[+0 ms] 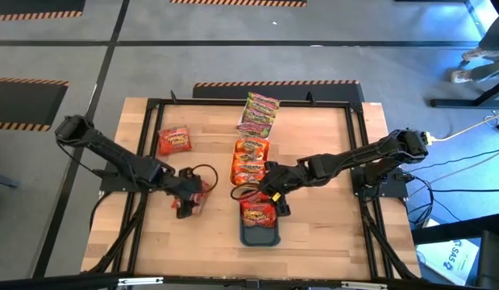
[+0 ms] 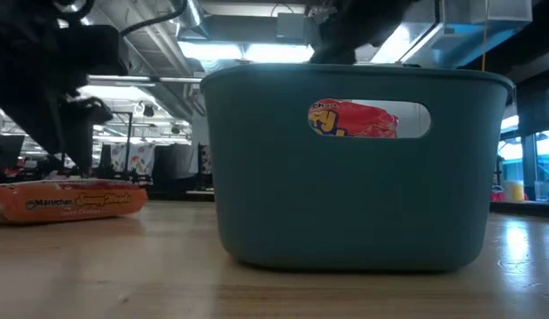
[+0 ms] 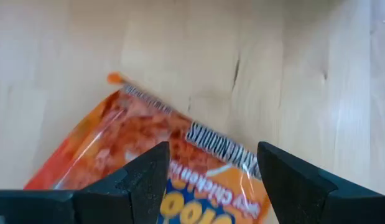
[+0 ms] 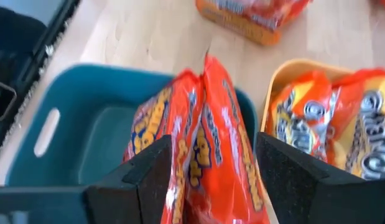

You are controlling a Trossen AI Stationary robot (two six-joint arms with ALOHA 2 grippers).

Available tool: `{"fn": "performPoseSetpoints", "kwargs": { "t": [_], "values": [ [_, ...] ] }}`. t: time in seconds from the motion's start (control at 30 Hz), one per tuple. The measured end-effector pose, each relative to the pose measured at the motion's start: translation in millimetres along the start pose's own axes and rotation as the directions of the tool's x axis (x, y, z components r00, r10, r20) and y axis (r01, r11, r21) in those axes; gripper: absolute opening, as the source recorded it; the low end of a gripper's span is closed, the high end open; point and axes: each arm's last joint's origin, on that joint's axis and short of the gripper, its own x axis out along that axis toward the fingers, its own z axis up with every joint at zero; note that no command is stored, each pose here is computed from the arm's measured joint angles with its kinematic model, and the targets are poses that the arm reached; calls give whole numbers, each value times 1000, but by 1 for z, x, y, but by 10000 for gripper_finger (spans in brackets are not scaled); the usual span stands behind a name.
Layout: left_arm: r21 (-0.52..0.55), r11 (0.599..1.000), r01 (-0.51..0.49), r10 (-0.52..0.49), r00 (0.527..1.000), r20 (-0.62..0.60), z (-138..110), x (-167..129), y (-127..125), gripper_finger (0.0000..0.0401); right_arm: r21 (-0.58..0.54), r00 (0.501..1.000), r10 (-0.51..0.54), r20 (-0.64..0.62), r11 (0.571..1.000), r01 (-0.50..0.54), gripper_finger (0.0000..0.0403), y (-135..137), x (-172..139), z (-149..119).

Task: Sort Maruchan noodles
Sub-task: Put the orange noodle pack into the blue bin

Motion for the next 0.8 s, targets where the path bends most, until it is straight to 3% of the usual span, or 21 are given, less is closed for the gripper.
{"fn": "performPoseSetpoints", "kwargs": {
  "t": [0.23, 0.4, 0.6, 0.8],
  "values": [
    [-73, 996, -44, 38, 996, -78, -1, -28, -5, 238, 29, 985, 10, 173, 999, -15, 215, 0, 4, 16],
    [-151, 979, -135, 137, 991, 4, -14, -41, -1, 238, 41, 974, -10, 225, 999, 1, 215, -1, 19, 26],
    [-327, 934, -145, 162, 986, 26, -39, -48, 11, 238, 72, 975, -34, 218, 997, 18, 215, -3, 50, 46],
    [-501, 855, -135, 155, 988, -2, -67, -39, 27, 238, 66, 974, -48, 221, 997, 34, 215, -5, 90, 67]
  ]
}}
